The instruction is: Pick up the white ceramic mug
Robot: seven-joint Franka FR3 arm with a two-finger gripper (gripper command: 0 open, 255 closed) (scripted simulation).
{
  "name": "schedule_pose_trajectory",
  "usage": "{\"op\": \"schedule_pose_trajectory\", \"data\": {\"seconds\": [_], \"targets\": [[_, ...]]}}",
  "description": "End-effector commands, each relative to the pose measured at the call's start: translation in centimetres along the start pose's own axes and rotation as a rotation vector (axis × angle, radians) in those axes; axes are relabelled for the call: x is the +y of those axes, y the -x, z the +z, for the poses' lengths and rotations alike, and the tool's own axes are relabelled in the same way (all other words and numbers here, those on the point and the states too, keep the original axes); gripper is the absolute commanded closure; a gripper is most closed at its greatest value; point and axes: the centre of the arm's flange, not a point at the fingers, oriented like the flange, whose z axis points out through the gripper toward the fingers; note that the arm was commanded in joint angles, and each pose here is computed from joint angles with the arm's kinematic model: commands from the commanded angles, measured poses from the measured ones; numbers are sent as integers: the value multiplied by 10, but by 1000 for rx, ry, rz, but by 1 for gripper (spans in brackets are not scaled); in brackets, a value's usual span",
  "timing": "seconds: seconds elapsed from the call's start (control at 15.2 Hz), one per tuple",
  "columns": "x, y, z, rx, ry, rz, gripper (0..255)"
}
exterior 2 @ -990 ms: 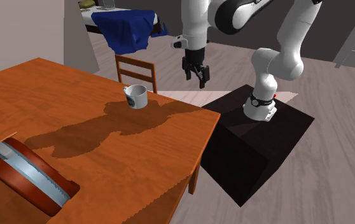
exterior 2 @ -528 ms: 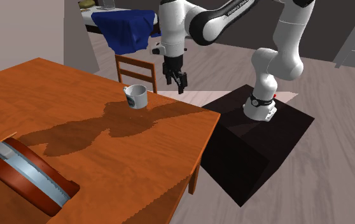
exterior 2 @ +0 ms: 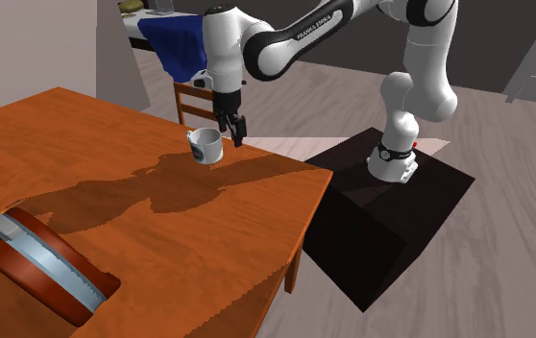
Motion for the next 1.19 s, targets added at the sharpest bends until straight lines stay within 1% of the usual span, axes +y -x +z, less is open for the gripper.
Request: {"op": "schedule_pose_trajectory", "data": {"seconds": [0.0,0.2,0.66,0.79,0.86,1.12], "targets": [[14,-19,5,13,8,-5,0],[33,-45,12,29,19,-10,0],[32,-45,49,29,19,-10,0],[32,-45,52,29,19,-10,0],[32,-44,52,29,19,-10,255],[32,-45,52,29,19,-10,255]]}}
